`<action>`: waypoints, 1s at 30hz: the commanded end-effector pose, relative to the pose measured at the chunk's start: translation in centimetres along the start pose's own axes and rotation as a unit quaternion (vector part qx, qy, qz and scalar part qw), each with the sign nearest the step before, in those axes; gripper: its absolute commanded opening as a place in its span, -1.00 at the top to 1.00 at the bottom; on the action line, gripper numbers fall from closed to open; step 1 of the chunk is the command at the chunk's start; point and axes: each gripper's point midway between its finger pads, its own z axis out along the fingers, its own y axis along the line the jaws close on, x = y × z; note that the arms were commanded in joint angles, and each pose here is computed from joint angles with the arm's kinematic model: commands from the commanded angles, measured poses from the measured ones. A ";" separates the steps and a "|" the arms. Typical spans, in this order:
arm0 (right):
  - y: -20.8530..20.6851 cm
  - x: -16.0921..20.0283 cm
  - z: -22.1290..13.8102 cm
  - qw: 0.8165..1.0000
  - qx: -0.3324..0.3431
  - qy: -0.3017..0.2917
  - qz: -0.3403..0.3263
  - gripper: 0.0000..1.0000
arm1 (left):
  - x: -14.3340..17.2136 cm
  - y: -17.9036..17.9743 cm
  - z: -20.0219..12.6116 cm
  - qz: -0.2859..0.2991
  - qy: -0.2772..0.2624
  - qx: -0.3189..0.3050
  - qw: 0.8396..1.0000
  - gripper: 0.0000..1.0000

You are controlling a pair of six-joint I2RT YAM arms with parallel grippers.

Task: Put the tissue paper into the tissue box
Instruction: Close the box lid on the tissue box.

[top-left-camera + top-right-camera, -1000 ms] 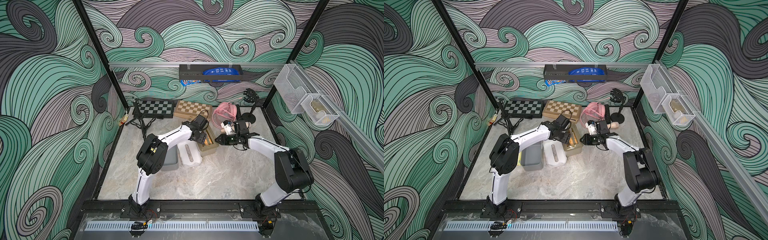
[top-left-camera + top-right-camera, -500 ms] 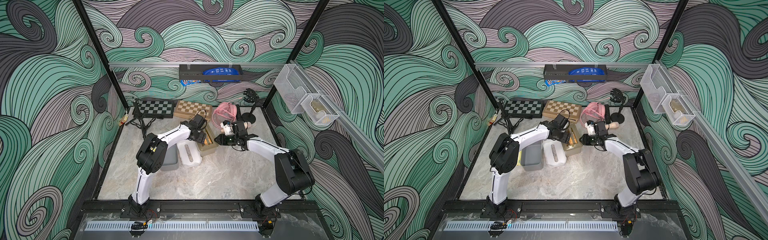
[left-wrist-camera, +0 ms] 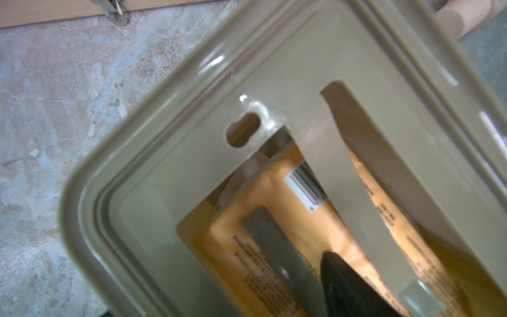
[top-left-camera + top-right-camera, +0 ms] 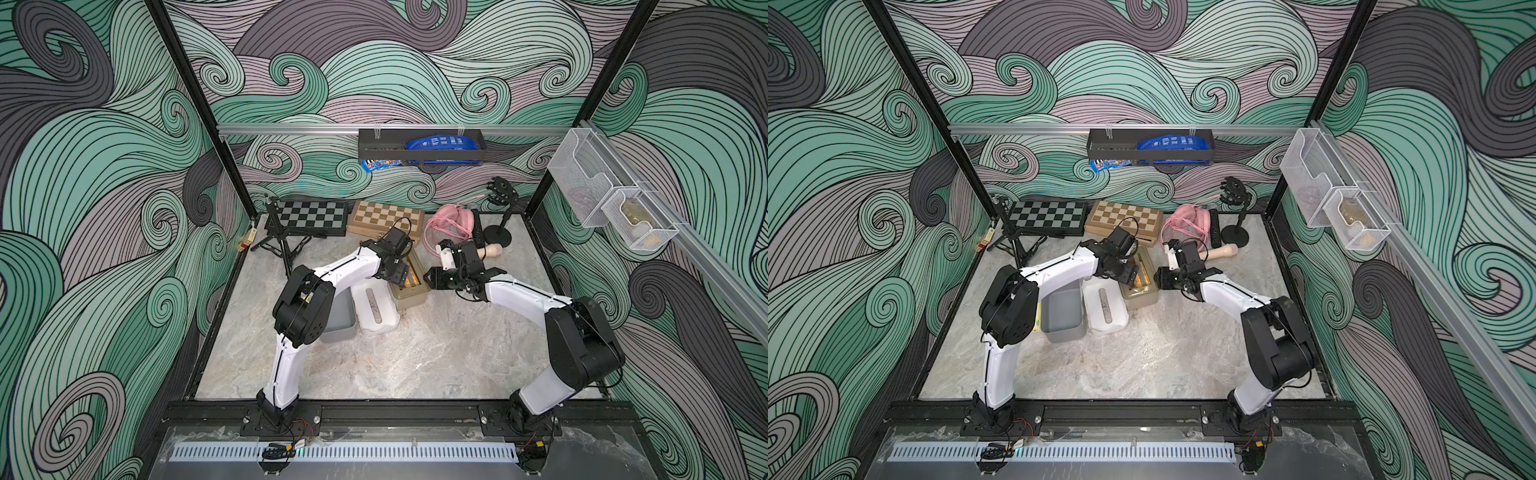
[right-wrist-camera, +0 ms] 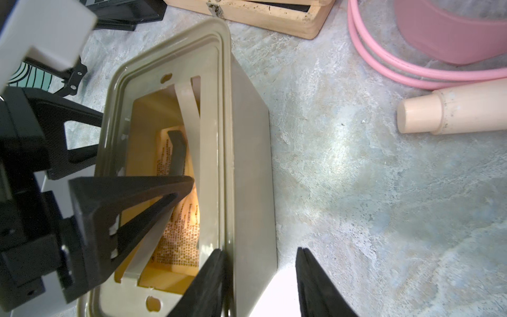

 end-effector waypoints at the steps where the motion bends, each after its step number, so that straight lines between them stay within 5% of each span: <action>1: -6.9 17.0 0.3 0.943 0.145 0.298 0.004 0.09 | 6.2 0.4 2.3 0.055 0.109 -0.022 0.992 -0.67; 21: -6.9 15.5 -0.9 0.946 0.161 0.280 -0.011 0.13 | -2.7 1.1 -7.3 0.016 -0.071 -0.006 0.997 -0.76; 25: -6.9 15.2 -0.9 0.946 0.162 0.281 -0.012 0.13 | -4.6 1.0 -9.5 0.007 -0.125 0.012 0.992 -0.64; 30: -6.8 15.1 -0.9 0.946 0.161 0.281 -0.015 0.13 | -7.8 1.2 -13.0 -0.019 -0.211 0.069 0.975 -0.10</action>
